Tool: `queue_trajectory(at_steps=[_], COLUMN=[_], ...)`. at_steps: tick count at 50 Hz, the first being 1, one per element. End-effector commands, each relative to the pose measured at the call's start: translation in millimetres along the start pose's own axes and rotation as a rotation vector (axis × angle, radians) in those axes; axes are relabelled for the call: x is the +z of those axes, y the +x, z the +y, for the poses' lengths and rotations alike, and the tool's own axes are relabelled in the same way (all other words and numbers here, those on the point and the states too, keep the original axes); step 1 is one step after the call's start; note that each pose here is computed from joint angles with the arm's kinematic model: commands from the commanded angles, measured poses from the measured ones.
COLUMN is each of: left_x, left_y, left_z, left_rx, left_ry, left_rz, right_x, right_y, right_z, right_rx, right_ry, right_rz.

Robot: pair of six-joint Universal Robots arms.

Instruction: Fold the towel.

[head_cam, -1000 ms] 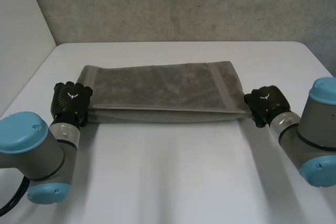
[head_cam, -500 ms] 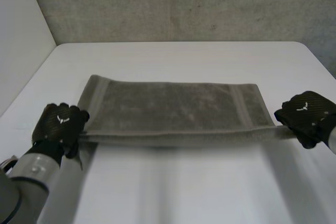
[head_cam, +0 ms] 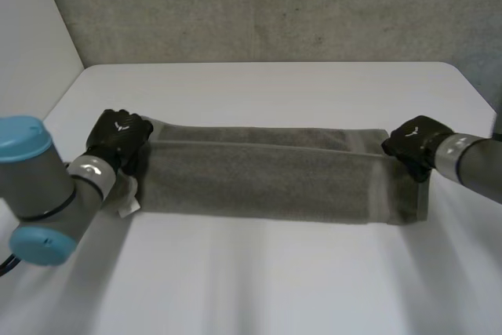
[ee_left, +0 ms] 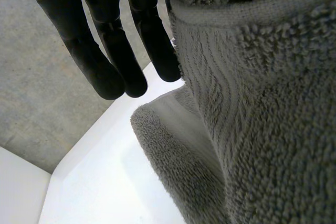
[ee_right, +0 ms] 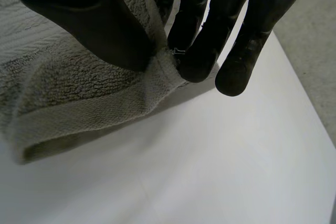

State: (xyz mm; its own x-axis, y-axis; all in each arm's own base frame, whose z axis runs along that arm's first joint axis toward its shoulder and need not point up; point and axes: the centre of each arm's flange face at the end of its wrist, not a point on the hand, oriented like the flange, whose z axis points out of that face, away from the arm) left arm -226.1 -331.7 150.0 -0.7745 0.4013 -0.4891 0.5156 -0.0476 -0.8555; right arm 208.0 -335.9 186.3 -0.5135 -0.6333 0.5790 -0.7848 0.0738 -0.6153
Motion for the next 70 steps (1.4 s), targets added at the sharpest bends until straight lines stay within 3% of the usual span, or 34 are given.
queue_trajectory(at_steps=[1,15,28,40,54,59,70], left_x=[9.4,-43.7,-86.5,-101.1,-122.0,-122.1,-125.6], left_y=[5.8,13.8,-0.4,-3.7,-23.3,-50.0,-50.0], left_z=[3.8,6.0,23.7,34.0,-5.4,-35.4,-52.6], left_rx=[-0.009,-0.022,-0.011,-0.017,-0.028,-0.018,0.007], left_ry=[-0.04,-0.146,-0.307,-0.295,-0.115,0.028,0.14], left_rz=[0.036,0.064,-0.172,-0.25,-0.3,-0.347,-0.256], right_x=[13.4,4.5,-26.2,-65.0,-102.5,-126.7,-161.0], right_y=[-11.2,-25.4,-28.1,-20.3,-6.6,12.1,29.6], right_z=[2.2,19.0,13.5,17.5,21.4,6.0,-7.0], right_rx=[0.034,0.09,0.079,0.106,0.133,0.159,0.167], right_ry=[-0.004,-0.018,0.028,0.079,0.114,0.207,0.318], right_rz=[-0.008,-0.013,0.035,0.069,0.16,0.251,0.348])
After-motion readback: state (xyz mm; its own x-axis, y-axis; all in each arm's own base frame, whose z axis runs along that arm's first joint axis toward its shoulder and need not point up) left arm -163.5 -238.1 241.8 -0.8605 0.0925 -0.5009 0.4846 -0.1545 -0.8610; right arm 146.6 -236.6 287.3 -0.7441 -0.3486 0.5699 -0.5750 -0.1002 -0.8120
